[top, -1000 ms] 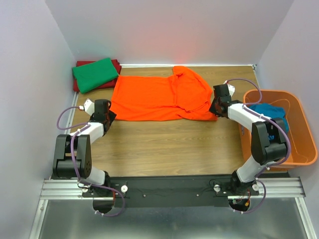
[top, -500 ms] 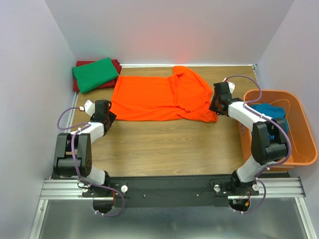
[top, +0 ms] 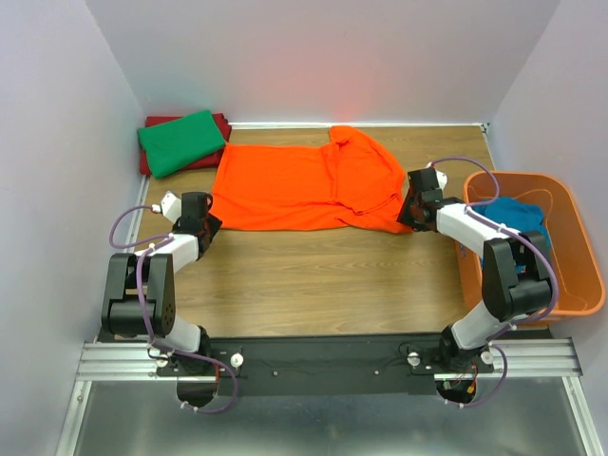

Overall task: Fold and stack the t-shirts
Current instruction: Fold the flattened tshirt in 1/3 of the way

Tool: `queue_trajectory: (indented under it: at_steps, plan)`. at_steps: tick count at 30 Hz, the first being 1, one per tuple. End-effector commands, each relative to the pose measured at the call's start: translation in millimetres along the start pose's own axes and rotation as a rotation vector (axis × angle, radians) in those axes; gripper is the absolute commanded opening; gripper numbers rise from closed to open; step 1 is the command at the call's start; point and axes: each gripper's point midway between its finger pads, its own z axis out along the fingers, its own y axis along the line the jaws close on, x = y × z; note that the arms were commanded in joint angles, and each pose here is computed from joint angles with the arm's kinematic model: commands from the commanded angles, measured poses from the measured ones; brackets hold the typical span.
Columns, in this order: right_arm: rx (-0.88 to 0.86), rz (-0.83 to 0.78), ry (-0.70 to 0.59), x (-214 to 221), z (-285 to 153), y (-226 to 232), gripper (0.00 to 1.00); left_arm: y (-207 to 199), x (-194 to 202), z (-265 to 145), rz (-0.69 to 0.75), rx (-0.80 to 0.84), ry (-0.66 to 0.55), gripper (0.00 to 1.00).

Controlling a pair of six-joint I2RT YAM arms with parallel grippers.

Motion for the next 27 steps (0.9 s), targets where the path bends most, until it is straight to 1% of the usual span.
queue_trajectory:
  at_steps: [1,2,3,5,6,7,8,9,10,12,13,16,22,27]
  plan:
    - [-0.006,0.024,0.002,2.2,2.6,0.3,0.43,10.5,-1.3,4.2,0.007,-0.03,-0.025,0.47]
    - [-0.008,0.024,0.003,2.4,3.0,0.6,0.42,9.8,-1.9,4.0,0.006,-0.028,-0.027,0.47]
    - [-0.006,0.025,0.004,2.3,3.7,0.2,0.38,10.2,-1.6,4.2,0.006,-0.029,-0.026,0.47]
    - [-0.012,0.024,0.005,1.9,4.3,2.2,0.37,10.4,-1.8,4.3,0.008,-0.03,-0.027,0.48]
    - [-0.016,0.024,0.008,1.8,4.7,3.3,0.35,16.3,-8.6,5.9,-0.009,-0.045,-0.039,0.47]
    - [-0.015,0.02,0.014,3.7,6.1,3.2,0.31,16.9,-8.8,5.7,-0.007,-0.046,-0.041,0.47]
    - [-0.018,0.017,0.013,2.3,6.1,4.1,0.29,17.6,-8.9,5.8,-0.008,-0.047,-0.041,0.47]
    - [-0.018,0.008,0.013,1.5,6.4,4.3,0.19,18.4,-9.4,5.7,-0.008,-0.049,-0.043,0.47]
    - [-0.013,0.005,0.007,-0.5,6.4,3.3,0.14,19.3,-9.7,6.1,-0.008,-0.052,-0.044,0.48]
    - [-0.011,-0.005,-0.009,-6.6,5.3,4.4,0.06,20.2,-8.8,6.7,-0.008,-0.054,-0.043,0.47]
    - [-0.005,-0.027,-0.017,-9.7,4.9,3.2,0.03,21.0,-9.3,6.6,-0.01,-0.056,-0.045,0.47]
    - [0.041,-0.056,-0.038,-21.3,2.2,-2.6,0.01,21.5,-9.6,7.1,-0.009,-0.054,-0.047,0.47]
    - [0.117,-0.109,-0.055,-35.7,-4.3,-13.5,0.01,20.5,-9.3,8.7,-0.005,-0.053,-0.046,0.46]
    - [0.115,-0.11,-0.067,-43.1,-9.4,-11.5,0.01,21.6,-8.3,11.1,-0.007,-0.059,-0.043,0.45]
